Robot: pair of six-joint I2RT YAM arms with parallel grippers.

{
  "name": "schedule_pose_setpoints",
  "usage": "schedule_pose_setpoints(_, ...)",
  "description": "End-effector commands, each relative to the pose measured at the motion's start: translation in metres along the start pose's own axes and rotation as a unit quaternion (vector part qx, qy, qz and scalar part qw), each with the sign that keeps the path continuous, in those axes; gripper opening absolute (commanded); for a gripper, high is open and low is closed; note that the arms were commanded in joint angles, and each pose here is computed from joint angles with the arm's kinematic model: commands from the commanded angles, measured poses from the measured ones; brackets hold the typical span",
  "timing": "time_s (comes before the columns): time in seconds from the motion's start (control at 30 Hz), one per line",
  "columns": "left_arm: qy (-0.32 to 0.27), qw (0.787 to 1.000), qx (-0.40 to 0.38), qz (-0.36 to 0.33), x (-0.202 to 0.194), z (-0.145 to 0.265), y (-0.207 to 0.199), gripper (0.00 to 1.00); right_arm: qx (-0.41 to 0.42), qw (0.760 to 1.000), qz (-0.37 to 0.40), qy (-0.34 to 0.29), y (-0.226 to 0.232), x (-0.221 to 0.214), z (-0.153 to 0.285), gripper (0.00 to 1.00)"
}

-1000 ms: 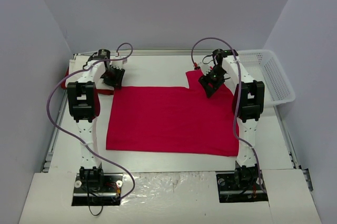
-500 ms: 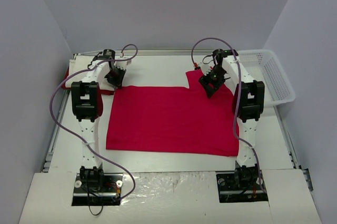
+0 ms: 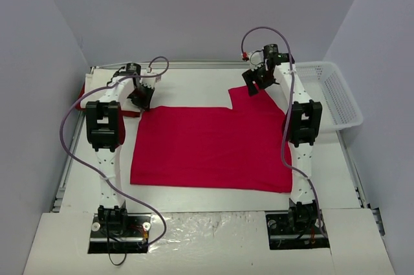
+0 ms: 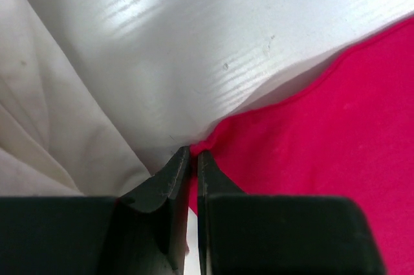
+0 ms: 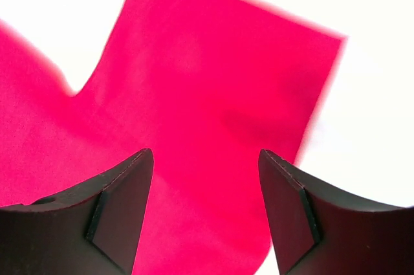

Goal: Fold and stack the t-shirts
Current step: Grap the side of the flattened tshirt furthest away from the robot with both arms

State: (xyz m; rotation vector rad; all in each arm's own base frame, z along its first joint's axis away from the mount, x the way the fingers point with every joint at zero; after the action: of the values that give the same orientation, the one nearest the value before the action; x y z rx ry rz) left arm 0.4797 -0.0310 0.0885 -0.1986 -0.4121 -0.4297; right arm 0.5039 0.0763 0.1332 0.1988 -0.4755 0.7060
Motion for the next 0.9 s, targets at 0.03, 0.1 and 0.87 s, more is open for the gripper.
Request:
schedule_pose_setpoints(0.03, -0.021, 1.0, -0.015, 0.002, 0.006, 0.033, -0.016, 0.02, -0.097, 0.991, -0.081, -0.037, -0.034, 0.022, -0.013, 0.63)
schedule_pose_setpoints(0.1, -0.039, 0.999, -0.019, 0.001, 0.01, 0.046, -0.021, 0.02, -0.123, 0.985, -0.105, -0.059, -0.047, 0.029, -0.018, 0.65)
schedule_pose_setpoints(0.87, -0.074, 0.997, -0.025, -0.009, 0.003, 0.09, -0.041, 0.02, -0.065, 0.972, -0.216, -0.072, -0.074, -0.007, -0.089, 0.54)
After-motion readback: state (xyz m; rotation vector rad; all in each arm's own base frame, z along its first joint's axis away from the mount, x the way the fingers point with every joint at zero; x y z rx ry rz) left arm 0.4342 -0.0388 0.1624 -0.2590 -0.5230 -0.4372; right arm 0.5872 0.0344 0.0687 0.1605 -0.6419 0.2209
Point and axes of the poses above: each gripper's point midway between its finger pads, its own z axis back along the fingers, its own y axis along the line the jaws close on, x = y × z, the point moved 6 cm from there along z, back along the fingers, and after that the axes turned 2 degrees about z, right-handed, at the moved point
